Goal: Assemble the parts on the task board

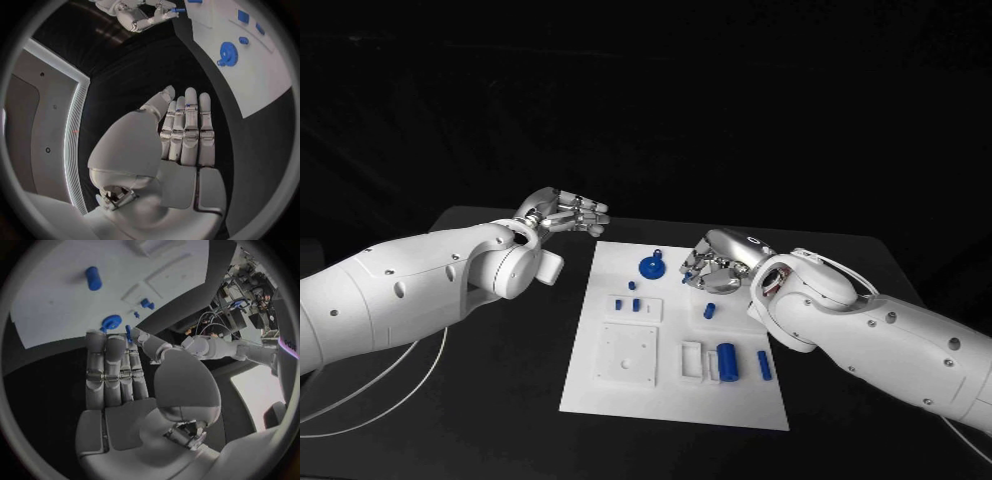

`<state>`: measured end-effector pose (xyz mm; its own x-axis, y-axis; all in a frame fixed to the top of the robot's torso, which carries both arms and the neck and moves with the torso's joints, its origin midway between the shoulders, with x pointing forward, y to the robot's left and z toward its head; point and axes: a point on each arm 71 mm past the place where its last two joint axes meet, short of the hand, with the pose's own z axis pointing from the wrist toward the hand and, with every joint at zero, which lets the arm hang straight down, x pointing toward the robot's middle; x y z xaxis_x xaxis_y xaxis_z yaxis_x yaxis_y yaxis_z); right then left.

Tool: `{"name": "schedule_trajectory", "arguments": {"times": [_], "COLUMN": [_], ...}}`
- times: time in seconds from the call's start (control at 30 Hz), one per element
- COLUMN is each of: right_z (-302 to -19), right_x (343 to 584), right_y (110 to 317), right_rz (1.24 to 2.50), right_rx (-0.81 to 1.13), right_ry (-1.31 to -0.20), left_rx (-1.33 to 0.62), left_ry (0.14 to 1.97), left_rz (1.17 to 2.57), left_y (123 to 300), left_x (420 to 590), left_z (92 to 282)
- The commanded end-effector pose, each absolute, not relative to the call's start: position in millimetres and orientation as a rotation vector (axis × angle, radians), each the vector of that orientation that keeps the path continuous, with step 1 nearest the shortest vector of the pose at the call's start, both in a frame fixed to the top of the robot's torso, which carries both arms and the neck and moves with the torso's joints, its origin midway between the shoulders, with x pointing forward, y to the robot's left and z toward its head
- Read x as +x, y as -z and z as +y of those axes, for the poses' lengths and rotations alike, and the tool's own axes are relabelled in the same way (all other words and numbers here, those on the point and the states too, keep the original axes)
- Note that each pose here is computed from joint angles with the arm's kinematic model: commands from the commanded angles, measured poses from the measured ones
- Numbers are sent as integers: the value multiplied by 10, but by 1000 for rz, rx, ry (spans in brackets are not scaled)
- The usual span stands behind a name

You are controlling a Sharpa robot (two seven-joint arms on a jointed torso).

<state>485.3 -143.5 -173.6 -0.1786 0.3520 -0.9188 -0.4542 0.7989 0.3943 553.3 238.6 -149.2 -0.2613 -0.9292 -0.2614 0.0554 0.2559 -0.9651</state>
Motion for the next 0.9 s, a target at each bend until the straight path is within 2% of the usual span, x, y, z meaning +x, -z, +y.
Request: {"name": "schedule_trajectory", "arguments": {"times": [0.03,0.23,0.43,0.9], "right_z": [-1290,-1058,-860,-696], "right_x": [4778,4648,4523,4398], "right_y": [1723,1814,1996,2248], "right_rz": [1581,1603,1632,1632], "right_rx": [-133,-252,-369,-461], "right_ry": [-770,-761,-725,-693], "left_rx": [-868,-873,-870,-862], "left_ry": [1214,1219,1232,1252], "left_rz": [1447,1435,1438,1445], "left_y": [1452,1447,1446,1444], "left_x": [5544,5543,5529,5517], "left_z": [2367,2324,2256,2170]}}
